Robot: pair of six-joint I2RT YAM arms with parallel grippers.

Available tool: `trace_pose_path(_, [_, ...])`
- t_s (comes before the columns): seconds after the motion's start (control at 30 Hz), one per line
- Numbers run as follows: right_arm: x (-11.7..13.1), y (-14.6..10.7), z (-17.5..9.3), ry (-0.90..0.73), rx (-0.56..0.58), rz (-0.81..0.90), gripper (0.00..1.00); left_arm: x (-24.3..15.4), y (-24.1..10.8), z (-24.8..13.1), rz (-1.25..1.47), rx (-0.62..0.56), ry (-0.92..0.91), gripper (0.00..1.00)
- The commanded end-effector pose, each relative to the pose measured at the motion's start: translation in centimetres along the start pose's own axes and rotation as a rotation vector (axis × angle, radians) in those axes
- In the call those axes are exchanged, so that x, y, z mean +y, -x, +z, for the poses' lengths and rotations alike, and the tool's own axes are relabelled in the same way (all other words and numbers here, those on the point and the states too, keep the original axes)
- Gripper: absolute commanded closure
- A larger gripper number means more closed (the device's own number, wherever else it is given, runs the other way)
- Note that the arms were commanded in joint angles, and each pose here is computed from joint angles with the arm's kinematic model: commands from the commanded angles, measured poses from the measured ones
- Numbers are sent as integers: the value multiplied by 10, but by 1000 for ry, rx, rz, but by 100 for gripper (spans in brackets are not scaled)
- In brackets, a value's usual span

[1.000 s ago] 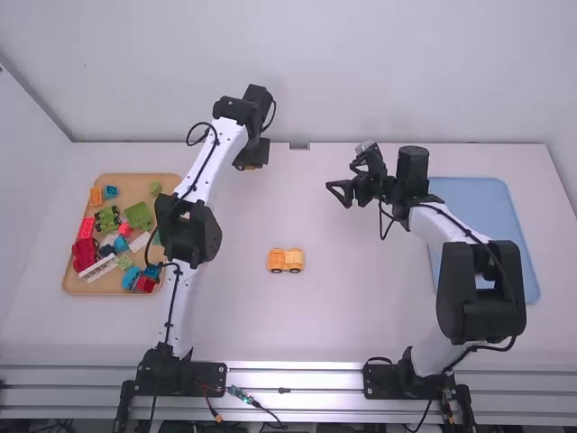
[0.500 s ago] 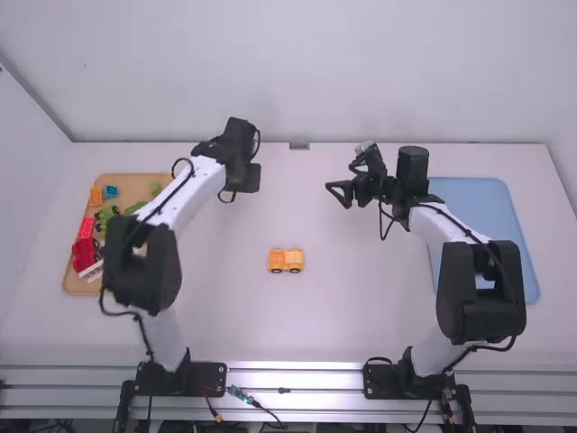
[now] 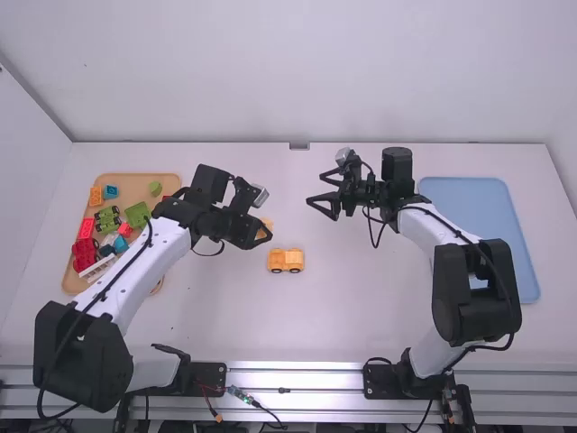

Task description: Assemble lego blocks to make yellow taxi

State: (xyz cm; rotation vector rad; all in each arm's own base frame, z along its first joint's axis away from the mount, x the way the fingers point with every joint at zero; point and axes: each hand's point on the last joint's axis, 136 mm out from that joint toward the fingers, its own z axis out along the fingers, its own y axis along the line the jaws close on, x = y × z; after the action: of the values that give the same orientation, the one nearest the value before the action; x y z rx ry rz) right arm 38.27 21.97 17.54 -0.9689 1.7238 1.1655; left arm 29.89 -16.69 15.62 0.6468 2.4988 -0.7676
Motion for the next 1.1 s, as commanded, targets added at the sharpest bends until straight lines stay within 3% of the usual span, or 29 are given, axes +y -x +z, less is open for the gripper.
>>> trace_pose_path(0.0, [40,16,1,180,-35,-10,1,-34,2,-14,160,-51,-160,98])
trace_pose_path(0.3, [98,10,9,453,-46,-47,2,-47,3,-24,255,-97,-264,98])
trace_pose_path(0.57, [123,3,11,561,-59,-82,4,-64,-5,-28,392,-113,-364,98])
trace_pose_path(0.87, [131,1,17,586,-32,-27,8,-61,-7,-22,394,-125,-363,98])
trace_pose_path(1.07, [126,-2,39,494,38,40,11,-59,-4,-23,414,-139,-356,98])
